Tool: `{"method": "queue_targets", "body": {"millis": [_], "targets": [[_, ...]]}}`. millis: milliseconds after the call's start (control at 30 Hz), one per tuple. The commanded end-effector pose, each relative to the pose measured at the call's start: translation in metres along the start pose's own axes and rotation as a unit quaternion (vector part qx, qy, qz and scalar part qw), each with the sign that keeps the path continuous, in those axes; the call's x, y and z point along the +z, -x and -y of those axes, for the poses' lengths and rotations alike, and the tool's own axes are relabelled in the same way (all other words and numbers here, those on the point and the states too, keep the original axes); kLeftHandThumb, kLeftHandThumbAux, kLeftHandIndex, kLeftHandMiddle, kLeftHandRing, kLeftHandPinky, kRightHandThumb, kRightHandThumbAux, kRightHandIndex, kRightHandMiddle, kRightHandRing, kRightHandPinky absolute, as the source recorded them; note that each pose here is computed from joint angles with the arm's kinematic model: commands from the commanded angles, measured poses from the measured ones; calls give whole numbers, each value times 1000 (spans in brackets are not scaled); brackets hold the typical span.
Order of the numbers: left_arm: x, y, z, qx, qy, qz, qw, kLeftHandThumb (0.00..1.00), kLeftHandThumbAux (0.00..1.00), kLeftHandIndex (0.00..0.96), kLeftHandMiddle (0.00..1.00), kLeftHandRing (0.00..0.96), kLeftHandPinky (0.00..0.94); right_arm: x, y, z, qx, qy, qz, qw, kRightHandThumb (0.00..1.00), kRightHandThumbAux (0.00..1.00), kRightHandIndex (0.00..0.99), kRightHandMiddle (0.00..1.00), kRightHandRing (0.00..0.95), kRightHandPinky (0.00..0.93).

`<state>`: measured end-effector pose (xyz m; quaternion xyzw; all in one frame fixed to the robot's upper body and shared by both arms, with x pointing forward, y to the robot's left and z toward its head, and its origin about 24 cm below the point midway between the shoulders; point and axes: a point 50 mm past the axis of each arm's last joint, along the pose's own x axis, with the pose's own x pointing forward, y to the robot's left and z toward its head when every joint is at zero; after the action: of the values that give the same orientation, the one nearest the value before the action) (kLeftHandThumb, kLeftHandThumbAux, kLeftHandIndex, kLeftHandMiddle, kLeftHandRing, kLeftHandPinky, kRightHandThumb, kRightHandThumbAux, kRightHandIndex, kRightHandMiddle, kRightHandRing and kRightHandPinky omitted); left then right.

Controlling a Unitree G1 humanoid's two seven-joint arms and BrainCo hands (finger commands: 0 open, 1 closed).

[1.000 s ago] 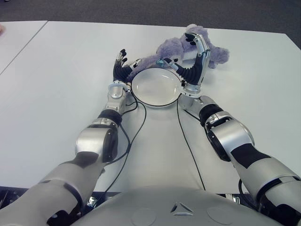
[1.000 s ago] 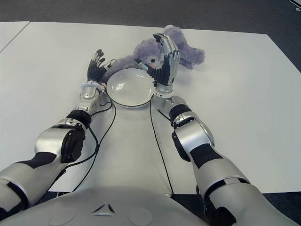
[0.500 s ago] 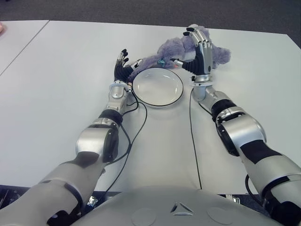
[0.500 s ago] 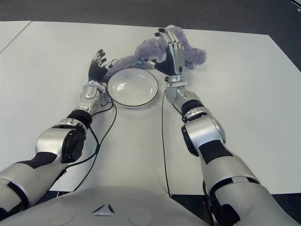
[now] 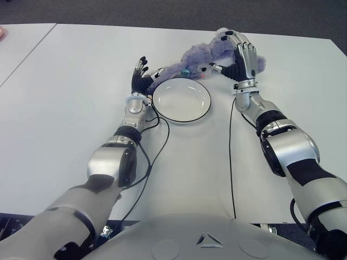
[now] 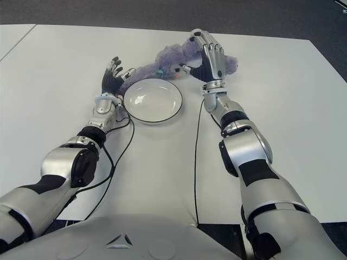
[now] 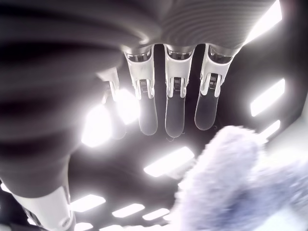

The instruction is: Put the doll into the plate.

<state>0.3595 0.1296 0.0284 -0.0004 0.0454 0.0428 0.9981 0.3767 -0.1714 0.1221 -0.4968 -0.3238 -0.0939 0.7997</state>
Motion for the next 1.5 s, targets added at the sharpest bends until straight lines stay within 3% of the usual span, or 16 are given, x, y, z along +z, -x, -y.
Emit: {"method": "queue_targets", "body": {"millis": [33, 400, 600, 800, 1500], "targets": [[-108, 65, -8, 15, -7, -236, 972, 0, 685, 67, 85, 90, 135, -10, 1, 1, 41, 49, -7, 998, 146, 742, 257, 221, 214, 243], [-108, 65, -7, 15, -8, -237, 971, 0, 695, 69, 86, 87, 134, -31, -2, 17, 83, 111, -23, 990, 113, 782, 264, 234, 226, 241], [-108, 65, -7, 14, -11, -236, 972, 0, 689, 70, 82, 85, 132, -34, -4, 22, 86, 133, -17, 987, 139, 809, 277, 257, 242, 240], [-108, 65, -6, 13, -14, -237, 971, 0, 676, 69, 85, 87, 132, -43, -9, 36, 82, 158, -17, 984, 154, 823, 277, 273, 248, 231], [-107, 64, -4, 13, -14, -235, 972, 0, 678, 68, 87, 87, 131, -65, -6, 58, 92, 233, -37, 968, 265, 820, 290, 277, 268, 272]]}}
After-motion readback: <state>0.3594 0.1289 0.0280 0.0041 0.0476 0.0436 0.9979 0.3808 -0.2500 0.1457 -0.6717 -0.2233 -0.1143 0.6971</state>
